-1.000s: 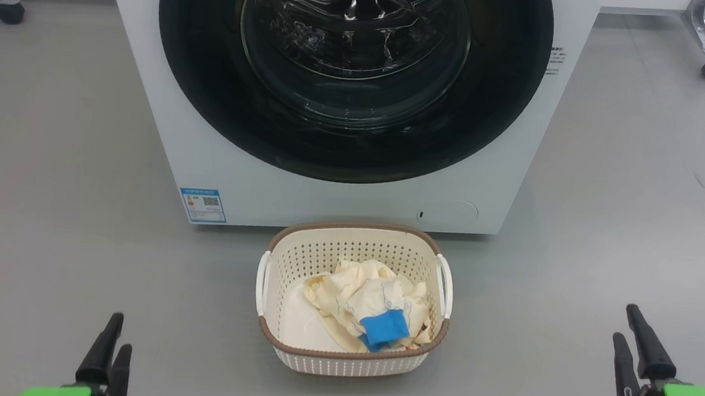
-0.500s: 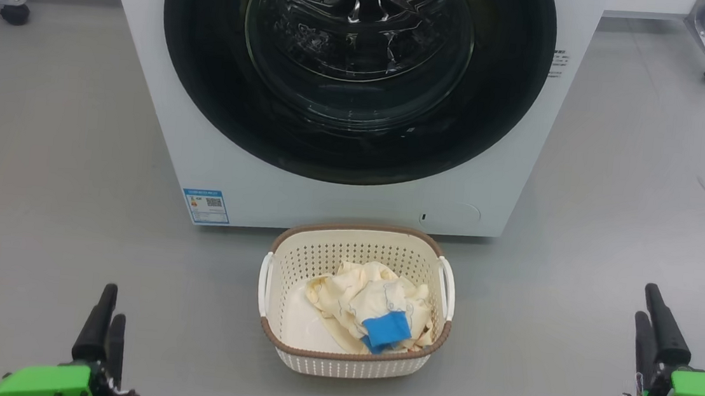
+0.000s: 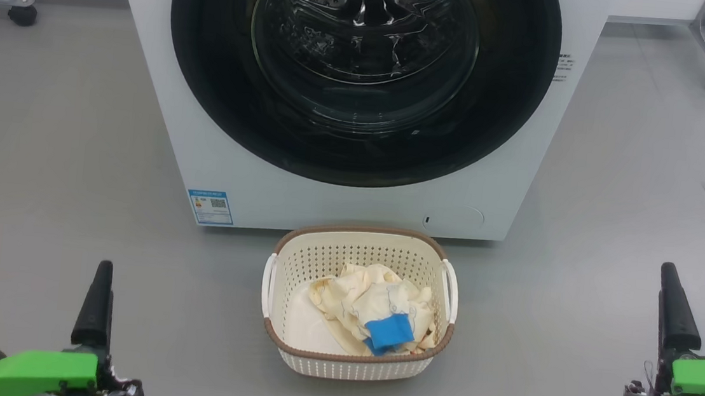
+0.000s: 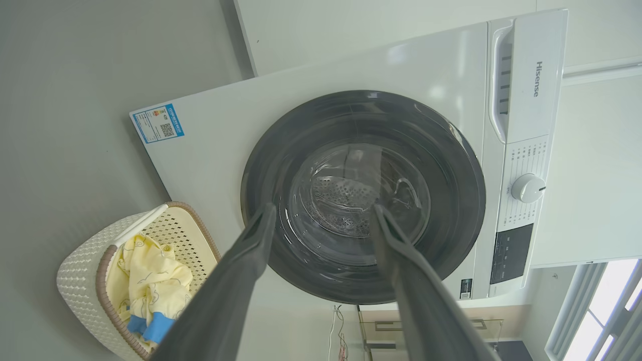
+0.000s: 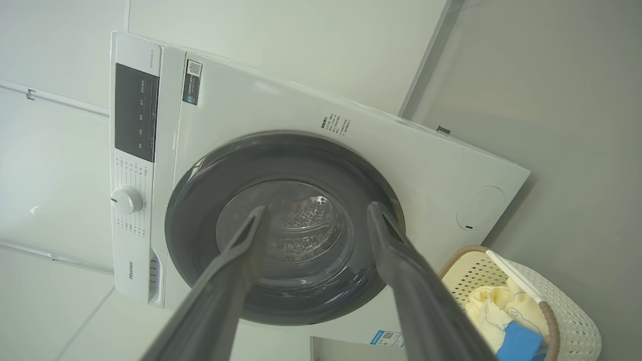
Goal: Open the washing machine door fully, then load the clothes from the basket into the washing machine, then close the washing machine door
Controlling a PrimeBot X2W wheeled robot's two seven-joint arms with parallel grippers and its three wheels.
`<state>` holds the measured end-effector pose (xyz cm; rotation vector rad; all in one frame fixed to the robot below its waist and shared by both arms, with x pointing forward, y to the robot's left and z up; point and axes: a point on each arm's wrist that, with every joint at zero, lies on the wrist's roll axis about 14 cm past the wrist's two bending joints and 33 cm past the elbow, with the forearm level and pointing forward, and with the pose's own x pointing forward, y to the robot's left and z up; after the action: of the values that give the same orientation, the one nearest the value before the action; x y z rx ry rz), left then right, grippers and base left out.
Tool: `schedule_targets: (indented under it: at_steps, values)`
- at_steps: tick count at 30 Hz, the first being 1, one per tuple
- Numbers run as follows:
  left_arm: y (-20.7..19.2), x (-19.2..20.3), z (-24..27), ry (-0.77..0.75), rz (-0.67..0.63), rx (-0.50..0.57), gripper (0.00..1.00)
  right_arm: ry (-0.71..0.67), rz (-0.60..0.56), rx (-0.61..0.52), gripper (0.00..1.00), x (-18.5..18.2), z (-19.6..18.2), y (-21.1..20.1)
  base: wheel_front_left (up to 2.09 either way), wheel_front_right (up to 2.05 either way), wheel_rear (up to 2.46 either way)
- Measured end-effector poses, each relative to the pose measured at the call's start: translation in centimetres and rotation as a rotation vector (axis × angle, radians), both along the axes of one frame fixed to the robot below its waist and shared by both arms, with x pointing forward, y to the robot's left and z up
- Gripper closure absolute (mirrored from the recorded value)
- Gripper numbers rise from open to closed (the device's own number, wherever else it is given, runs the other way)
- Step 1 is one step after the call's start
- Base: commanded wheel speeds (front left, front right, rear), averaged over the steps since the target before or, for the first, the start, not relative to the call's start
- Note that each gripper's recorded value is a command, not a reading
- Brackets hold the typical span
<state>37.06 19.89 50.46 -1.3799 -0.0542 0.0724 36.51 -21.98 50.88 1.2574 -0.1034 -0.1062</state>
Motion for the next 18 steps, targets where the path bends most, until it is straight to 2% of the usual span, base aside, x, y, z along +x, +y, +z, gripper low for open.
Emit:
schedule_targets:
  at_steps: [17,18]
  values:
    - [-0.6,0.7,2.6,-0.037,0.004,0.308,0.0,-0.061,-0.007,-0.25,0.0,0.4,2.7,0.4,0.0,0.0,0.0]
    - [-0.9,0.7,2.7,-0.039,0.001,0.356,0.0,-0.071,-0.01,-0.284,0.0,0.5,3.1,0.4,0.0,0.0,0.0]
